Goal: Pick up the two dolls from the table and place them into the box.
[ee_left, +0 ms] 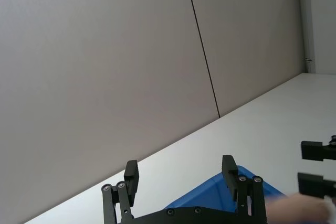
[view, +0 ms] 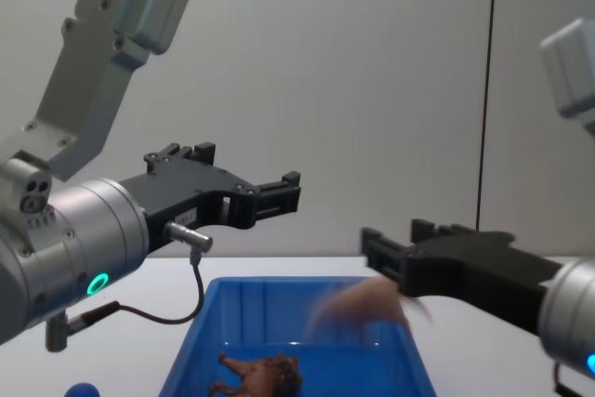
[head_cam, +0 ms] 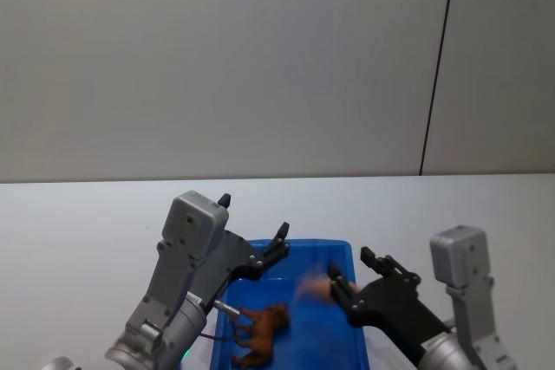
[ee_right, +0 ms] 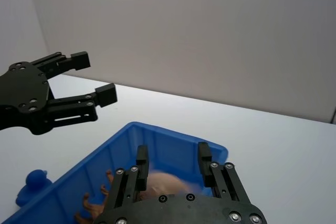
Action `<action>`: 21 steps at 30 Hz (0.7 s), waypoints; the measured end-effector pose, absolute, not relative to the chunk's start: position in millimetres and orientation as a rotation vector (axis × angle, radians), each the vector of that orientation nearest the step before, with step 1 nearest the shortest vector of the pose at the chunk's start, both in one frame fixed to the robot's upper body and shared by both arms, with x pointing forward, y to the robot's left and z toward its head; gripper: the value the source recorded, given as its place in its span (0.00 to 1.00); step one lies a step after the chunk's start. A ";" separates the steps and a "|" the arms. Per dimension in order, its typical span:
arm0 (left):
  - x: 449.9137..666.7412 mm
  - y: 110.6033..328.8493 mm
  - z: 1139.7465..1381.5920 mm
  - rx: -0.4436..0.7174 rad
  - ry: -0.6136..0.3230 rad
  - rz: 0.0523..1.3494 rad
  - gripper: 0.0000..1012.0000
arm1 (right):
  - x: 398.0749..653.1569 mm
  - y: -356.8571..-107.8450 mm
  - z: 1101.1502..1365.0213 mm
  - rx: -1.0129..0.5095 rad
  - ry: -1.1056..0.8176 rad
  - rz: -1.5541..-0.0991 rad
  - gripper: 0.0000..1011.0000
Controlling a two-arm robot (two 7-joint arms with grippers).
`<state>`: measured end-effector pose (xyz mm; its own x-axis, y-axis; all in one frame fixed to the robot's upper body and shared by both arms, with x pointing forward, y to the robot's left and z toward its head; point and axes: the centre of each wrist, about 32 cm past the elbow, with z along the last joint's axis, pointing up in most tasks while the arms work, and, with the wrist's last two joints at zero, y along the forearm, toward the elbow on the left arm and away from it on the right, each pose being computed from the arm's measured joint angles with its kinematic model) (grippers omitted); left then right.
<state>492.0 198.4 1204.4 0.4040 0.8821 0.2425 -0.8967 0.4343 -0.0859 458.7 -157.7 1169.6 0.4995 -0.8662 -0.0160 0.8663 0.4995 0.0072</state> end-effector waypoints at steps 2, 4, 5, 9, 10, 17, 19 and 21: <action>492.0 198.4 1204.4 0.061 -0.268 1.124 0.99 | 461.4 -156.0 1169.6 0.014 0.021 -1.033 0.55; 492.0 198.4 1204.4 0.061 -0.268 1.124 0.99 | 465.6 -153.6 1169.0 0.012 0.037 -1.016 0.63; 492.0 198.4 1204.4 0.061 -0.268 1.124 0.99 | 466.9 -152.9 1168.8 0.011 0.042 -1.012 0.65; 492.0 198.4 1204.4 0.061 -0.268 1.124 0.99 | 472.3 -150.6 1167.2 0.004 0.064 -0.997 0.76; 492.0 198.4 1204.4 0.061 -0.268 1.124 0.99 | 473.9 -150.1 1167.0 0.002 0.070 -0.995 0.82; 492.0 198.4 1204.4 0.061 -0.268 1.124 0.99 | 476.6 -151.6 1163.8 -0.006 0.094 -1.015 0.98; 492.0 198.4 1204.4 0.061 -0.268 1.124 0.99 | 476.3 -153.2 1162.9 -0.008 0.100 -1.033 0.99; 492.0 198.4 1204.4 0.061 -0.268 1.124 0.99 | 475.3 -154.9 1161.2 -0.011 0.105 -1.048 0.99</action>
<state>492.0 198.4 1204.4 0.4040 0.8820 0.2425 -0.8967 0.4343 -0.0859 475.3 -154.9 1161.2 0.4945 -0.8653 -0.0818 0.8643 0.4995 -0.0593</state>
